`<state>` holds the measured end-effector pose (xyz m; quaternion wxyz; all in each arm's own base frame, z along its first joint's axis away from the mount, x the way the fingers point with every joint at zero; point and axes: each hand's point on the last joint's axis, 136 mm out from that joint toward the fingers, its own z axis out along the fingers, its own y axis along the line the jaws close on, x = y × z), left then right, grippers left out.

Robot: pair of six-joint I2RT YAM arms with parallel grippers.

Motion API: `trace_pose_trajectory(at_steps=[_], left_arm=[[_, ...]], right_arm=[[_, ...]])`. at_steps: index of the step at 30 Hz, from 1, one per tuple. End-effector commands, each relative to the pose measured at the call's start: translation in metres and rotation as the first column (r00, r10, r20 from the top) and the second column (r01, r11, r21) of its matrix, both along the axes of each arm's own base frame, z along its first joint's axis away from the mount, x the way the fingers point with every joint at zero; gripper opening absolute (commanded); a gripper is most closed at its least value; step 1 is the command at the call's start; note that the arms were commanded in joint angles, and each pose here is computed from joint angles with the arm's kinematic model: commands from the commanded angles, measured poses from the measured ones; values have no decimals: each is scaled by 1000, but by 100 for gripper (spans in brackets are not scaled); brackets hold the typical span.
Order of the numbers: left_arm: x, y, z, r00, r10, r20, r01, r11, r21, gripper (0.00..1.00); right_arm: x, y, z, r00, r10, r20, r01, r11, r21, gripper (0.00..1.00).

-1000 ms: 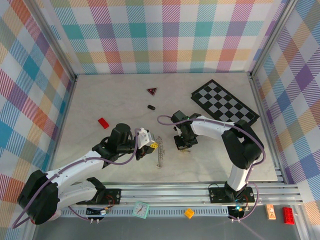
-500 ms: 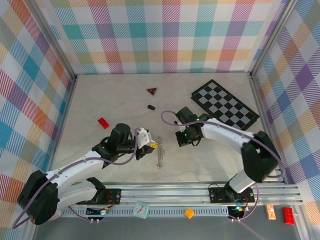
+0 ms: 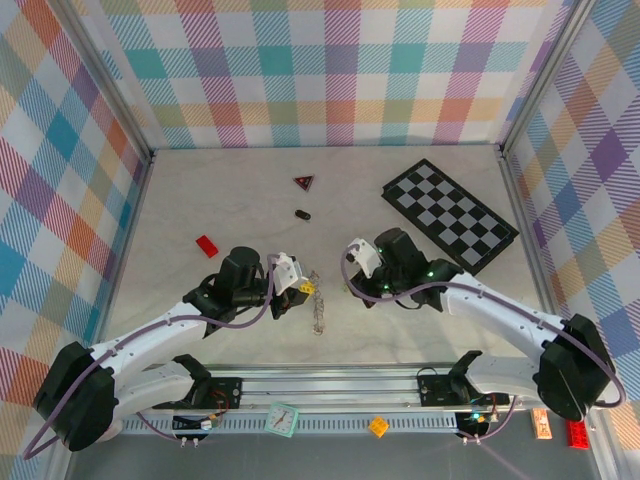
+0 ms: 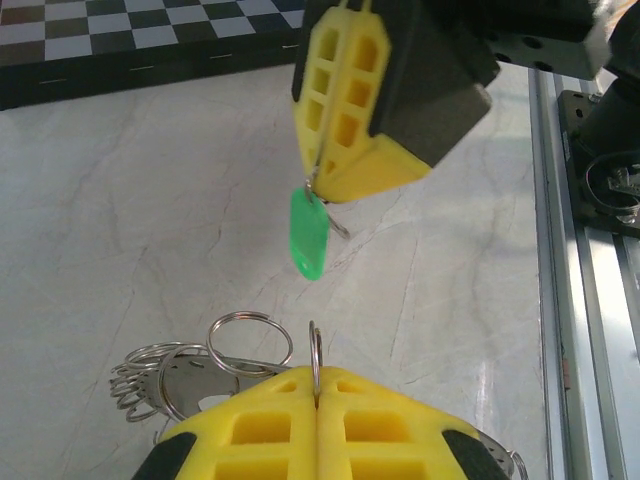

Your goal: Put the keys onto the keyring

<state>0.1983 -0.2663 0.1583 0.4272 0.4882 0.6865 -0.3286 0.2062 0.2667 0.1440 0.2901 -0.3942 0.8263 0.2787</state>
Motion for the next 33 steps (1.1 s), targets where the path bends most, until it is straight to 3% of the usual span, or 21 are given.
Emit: trace_pose_trajectory(at_steps=[1, 15, 33], left_arm=[[-1, -8, 16, 1000, -10, 15, 11, 998, -57, 0], [-2, -10, 16, 999, -29, 16, 30, 998, -61, 0], [-5, -10, 12, 996, -47, 71, 48, 999, -16, 0]], right_arm=[[-13, 22, 30, 977, 164, 133, -181, 975, 126, 0], [-31, 35, 23, 942, 276, 189, -301, 946, 118, 0], [-24, 61, 31, 904, 314, 291, -340, 939, 43, 0]])
